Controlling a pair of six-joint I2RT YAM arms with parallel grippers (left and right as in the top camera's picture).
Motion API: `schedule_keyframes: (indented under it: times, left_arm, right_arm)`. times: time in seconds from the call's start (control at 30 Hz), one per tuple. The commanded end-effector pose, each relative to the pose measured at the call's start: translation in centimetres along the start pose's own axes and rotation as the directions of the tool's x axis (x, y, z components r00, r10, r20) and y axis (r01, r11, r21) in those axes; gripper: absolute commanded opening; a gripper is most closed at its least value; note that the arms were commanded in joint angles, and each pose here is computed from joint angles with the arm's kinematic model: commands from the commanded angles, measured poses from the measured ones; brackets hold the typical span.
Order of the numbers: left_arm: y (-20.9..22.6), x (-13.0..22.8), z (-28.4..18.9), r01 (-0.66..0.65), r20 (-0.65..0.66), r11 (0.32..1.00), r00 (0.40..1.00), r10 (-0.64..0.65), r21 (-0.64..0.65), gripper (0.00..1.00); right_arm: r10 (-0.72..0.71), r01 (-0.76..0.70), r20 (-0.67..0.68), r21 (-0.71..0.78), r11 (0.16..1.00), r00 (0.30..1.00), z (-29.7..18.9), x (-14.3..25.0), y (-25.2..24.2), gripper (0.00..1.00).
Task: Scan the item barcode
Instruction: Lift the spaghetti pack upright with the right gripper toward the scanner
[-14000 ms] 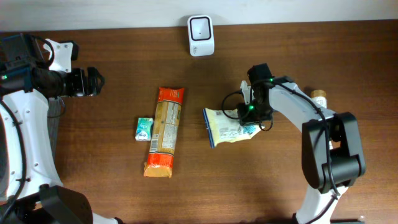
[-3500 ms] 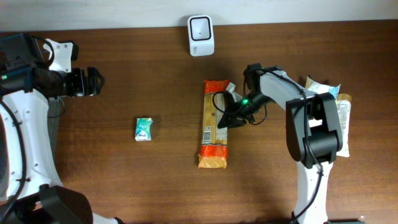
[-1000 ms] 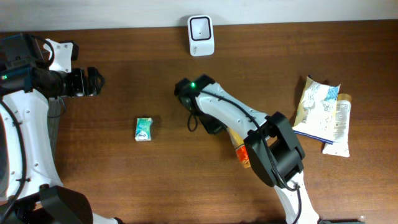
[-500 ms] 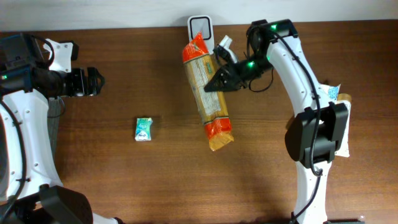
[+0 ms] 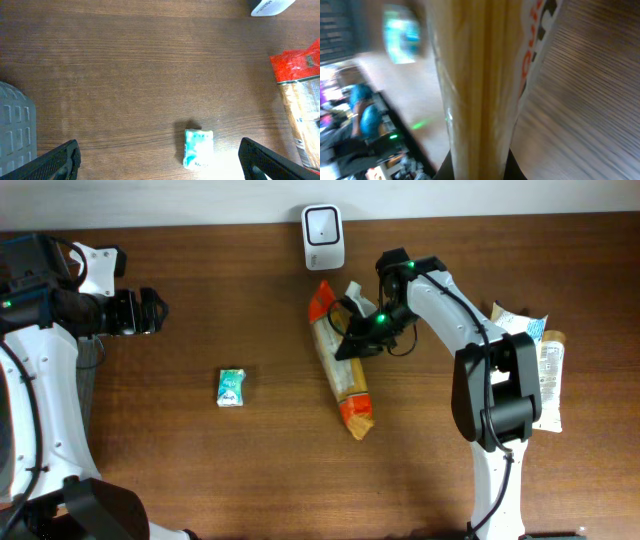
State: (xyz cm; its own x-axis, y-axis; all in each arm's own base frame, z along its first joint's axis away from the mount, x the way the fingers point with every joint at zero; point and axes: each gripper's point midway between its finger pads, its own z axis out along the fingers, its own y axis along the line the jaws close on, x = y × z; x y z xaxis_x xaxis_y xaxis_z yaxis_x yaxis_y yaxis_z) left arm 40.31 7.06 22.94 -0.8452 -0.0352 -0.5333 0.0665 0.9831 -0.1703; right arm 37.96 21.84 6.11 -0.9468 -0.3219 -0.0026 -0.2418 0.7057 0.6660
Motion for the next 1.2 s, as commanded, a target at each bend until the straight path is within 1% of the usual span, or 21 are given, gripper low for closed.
schedule_keyframes:
  times: [0.0, 0.03, 0.07, 0.13, 0.23, 0.27, 0.33, 0.37, 0.43, 0.53, 0.6, 0.63, 0.67, 0.7, 0.73, 0.8, 0.9, 0.93, 1.03, 1.1, 1.17]
  left_arm:
    - [-0.2, -0.2, -0.3, -0.021, 0.011, 1.000, 1.000, 0.021, 0.008, 0.99]
    - [-0.2, -0.2, -0.3, -0.021, 0.011, 1.000, 1.000, 0.021, 0.008, 0.99]
    - [-0.2, -0.2, -0.3, -0.021, 0.011, 1.000, 1.000, 0.021, 0.008, 0.99]
    - [-0.2, -0.2, -0.3, -0.021, 0.011, 1.000, 1.000, 0.021, 0.008, 0.99]
    - [-0.2, -0.2, -0.3, -0.021, 0.011, 1.000, 1.000, 0.021, 0.008, 0.99]
    - [-0.2, -0.2, -0.3, -0.021, 0.011, 1.000, 1.000, 0.021, 0.008, 0.99]
    - [-0.2, -0.2, -0.3, -0.021, 0.011, 1.000, 1.000, 0.021, 0.008, 0.99]
    - [-0.2, -0.2, -0.3, -0.021, 0.011, 1.000, 1.000, 0.021, 0.008, 0.99]
    - [-0.2, -0.2, -0.3, -0.021, 0.011, 1.000, 1.000, 0.021, 0.008, 0.99]
    - [-0.2, -0.2, -0.3, -0.021, 0.011, 1.000, 1.000, 0.021, 0.008, 0.99]
    - [-0.2, -0.2, -0.3, -0.021, 0.011, 1.000, 1.000, 0.021, 0.008, 0.99]
    - [-0.2, -0.2, -0.3, -0.021, 0.011, 1.000, 1.000, 0.021, 0.008, 0.99]
    - [-0.2, -0.2, -0.3, -0.021, 0.011, 1.000, 1.000, 0.021, 0.008, 0.99]
    - [-0.2, -0.2, -0.3, -0.021, 0.011, 1.000, 1.000, 0.021, 0.008, 0.99]
    - [-0.2, -0.2, -0.3, -0.021, 0.011, 1.000, 1.000, 0.021, 0.008, 0.99]
    - [-0.2, -0.2, -0.3, -0.021, 0.011, 1.000, 1.000, 0.021, 0.008, 0.99]
    - [-0.2, -0.2, -0.3, -0.021, 0.011, 1.000, 1.000, 0.021, 0.008, 0.99]
    - [-0.2, -0.2, -0.3, -0.021, 0.011, 1.000, 1.000, 0.021, 0.008, 0.99]
    - [-0.2, -0.2, -0.3, -0.021, 0.011, 1.000, 1.000, 0.021, 0.008, 0.99]
    - [-0.2, -0.2, -0.3, -0.021, 0.011, 1.000, 1.000, 0.021, 0.008, 0.99]
    - [-0.2, -0.2, -0.3, -0.021, 0.011, 1.000, 1.000, 0.021, 0.008, 0.99]
  right_arm:
    - [0.056, -0.059, 0.025, 0.190, 0.980, 0.998, -1.3, -0.1, -2.5, 0.09]
    - [0.056, -0.061, 0.024, 0.247, 0.967, 0.998, -1.6, 0.0, -3.5, 0.18]
    - [0.064, -0.069, 0.025, 0.300, 0.951, 0.998, -1.8, 0.1, -4.4, 0.21]
    - [0.104, -0.112, 0.041, 0.407, 0.906, 0.994, -2.5, 0.3, -6.3, 0.24]
    - [0.111, -0.121, 0.050, 0.481, 0.868, 0.993, -3.4, 0.4, -7.8, 0.26]
    - [0.117, -0.128, 0.053, 0.490, 0.862, 0.992, -3.6, 0.5, -8.3, 0.32]
    - [0.133, -0.137, 0.040, 0.476, 0.869, 0.990, -3.6, 0.9, -8.1, 0.44]
    - [0.152, -0.141, 0.010, 0.437, 0.888, 0.988, -3.0, 1.7, -7.5, 0.47]
    - [0.130, -0.109, -0.039, 0.347, 0.932, 0.991, -1.6, 2.7, -6.5, 0.48]
    - [0.167, -0.131, -0.079, 0.335, 0.933, 0.983, 0.3, 4.7, -7.8, 0.52]
    - [0.178, -0.140, -0.094, 0.318, 0.938, 0.980, 1.1, 5.4, -7.9, 0.59]
    - [0.182, -0.147, -0.096, 0.292, 0.945, 0.979, 1.4, 5.5, -7.6, 0.60]
    - [0.179, -0.148, -0.087, 0.283, 0.948, 0.980, 1.5, 5.2, -7.5, 0.52]
    - [0.176, -0.147, -0.081, 0.283, 0.948, 0.981, 1.6, 5.1, -7.5, 0.38]
    - [0.177, -0.151, -0.070, 0.276, 0.949, 0.982, 1.6, 4.8, -7.5, 0.19]
    - [0.168, -0.149, -0.060, 0.239, 0.960, 0.984, 1.8, 4.4, -6.9, 0.04]
    - [0.145, -0.140, -0.031, 0.119, 0.983, 0.989, 1.7, 3.2, -4.9, 0.04]
    - [0.101, -0.100, -0.015, 0.044, 0.994, 0.995, 0.7, 2.6, -3.1, 0.04]
    - [-0.061, 0.086, 0.116, -0.222, 0.971, 0.991, -6.0, 0.8, 4.3, 0.04]
    - [-0.076, 0.140, 0.203, -0.321, 0.937, 0.976, -9.9, 0.4, 6.8, 0.04]
    - [-0.049, 0.173, 0.288, -0.422, 0.890, 0.956, -13.3, 0.1, 8.2, 0.04]
